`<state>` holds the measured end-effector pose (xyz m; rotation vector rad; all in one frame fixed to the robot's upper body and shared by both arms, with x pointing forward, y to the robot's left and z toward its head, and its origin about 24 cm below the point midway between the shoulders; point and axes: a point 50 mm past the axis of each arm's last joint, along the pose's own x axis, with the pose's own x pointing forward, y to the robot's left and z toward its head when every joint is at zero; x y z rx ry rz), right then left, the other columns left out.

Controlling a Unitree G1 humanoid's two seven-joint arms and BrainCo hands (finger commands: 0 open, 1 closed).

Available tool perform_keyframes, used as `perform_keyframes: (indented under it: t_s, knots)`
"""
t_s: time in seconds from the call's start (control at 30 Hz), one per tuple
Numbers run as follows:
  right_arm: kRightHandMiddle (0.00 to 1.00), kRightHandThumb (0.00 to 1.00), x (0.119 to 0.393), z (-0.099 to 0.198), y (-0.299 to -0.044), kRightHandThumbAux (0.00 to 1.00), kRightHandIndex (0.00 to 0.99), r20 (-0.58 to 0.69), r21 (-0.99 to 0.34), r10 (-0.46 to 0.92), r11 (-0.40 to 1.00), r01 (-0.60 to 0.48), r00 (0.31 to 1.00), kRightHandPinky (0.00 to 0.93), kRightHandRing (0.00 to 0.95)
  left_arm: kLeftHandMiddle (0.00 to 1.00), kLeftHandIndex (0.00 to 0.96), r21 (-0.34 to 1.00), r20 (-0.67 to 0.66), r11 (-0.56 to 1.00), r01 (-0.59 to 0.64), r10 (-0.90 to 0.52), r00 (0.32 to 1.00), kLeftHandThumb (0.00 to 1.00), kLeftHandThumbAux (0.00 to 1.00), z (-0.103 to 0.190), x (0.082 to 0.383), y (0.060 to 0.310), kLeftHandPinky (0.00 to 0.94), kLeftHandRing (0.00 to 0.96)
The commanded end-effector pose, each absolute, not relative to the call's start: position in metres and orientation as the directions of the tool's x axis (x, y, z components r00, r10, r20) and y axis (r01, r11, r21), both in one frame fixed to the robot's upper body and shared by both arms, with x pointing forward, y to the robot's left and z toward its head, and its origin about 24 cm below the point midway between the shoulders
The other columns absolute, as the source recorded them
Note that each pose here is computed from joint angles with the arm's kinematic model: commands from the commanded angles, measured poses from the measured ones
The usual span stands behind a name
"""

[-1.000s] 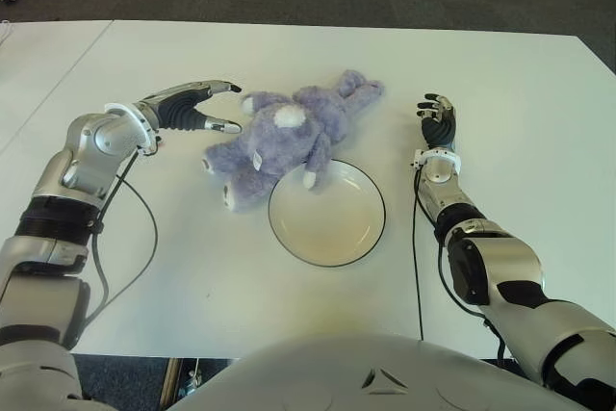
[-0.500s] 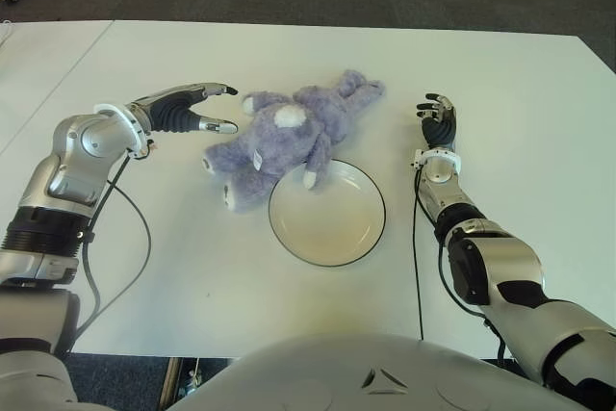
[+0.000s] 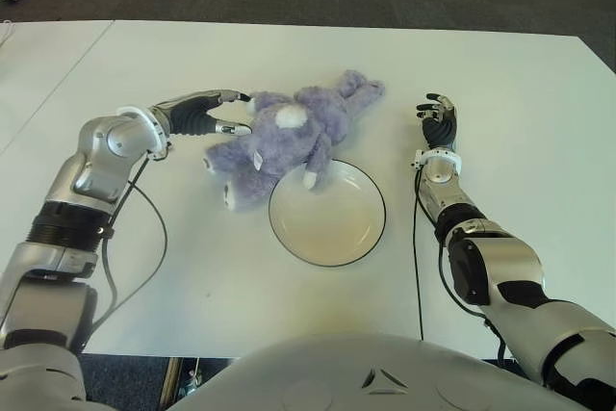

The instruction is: Put the doll into the plate.

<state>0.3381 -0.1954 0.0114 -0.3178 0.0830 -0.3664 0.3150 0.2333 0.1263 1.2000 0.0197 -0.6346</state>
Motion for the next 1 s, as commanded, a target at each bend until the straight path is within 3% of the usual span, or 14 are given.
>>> perform_keyframes:
  t_s: [0.03, 0.47, 0.53, 1.0]
  knots:
    - [0.469, 0.839, 0.275, -0.067, -0.196, 0.686, 0.411, -0.354, -0.378, -0.399, 0.888, 0.261, 0.846, 0.429, 0.475, 0.000, 0.000, 0.844, -0.368, 0.185, 0.503, -0.483, 0.795, 0.000, 0.238, 0.119, 0.324, 0.223, 0.000, 0.000]
    - [0.467, 0.836, 0.275, -0.068, -0.196, 0.688, 0.416, -0.361, -0.356, -0.395, 0.896, 0.267, 0.845, 0.391, 0.453, 0.000, 0.000, 0.821, -0.366, 0.167, 0.546, -0.579, 0.728, 0.000, 0.258, 0.104, 0.321, 0.208, 0.000, 0.000]
    - [0.526, 0.830, 0.275, -0.068, -0.196, 0.695, 0.369, -0.362, -0.357, -0.395, 0.895, 0.265, 0.845, 0.388, 0.434, 0.000, 0.000, 0.814, -0.371, 0.170, 0.556, -0.584, 0.722, 0.000, 0.254, 0.100, 0.318, 0.209, 0.000, 0.000]
    - [0.481, 0.826, 0.275, -0.068, -0.196, 0.698, 0.370, -0.360, -0.347, -0.399, 0.896, 0.276, 0.843, 0.300, 0.344, 0.000, 0.000, 0.821, -0.337, 0.156, 0.550, -0.645, 0.686, 0.000, 0.248, 0.089, 0.291, 0.209, 0.000, 0.000]
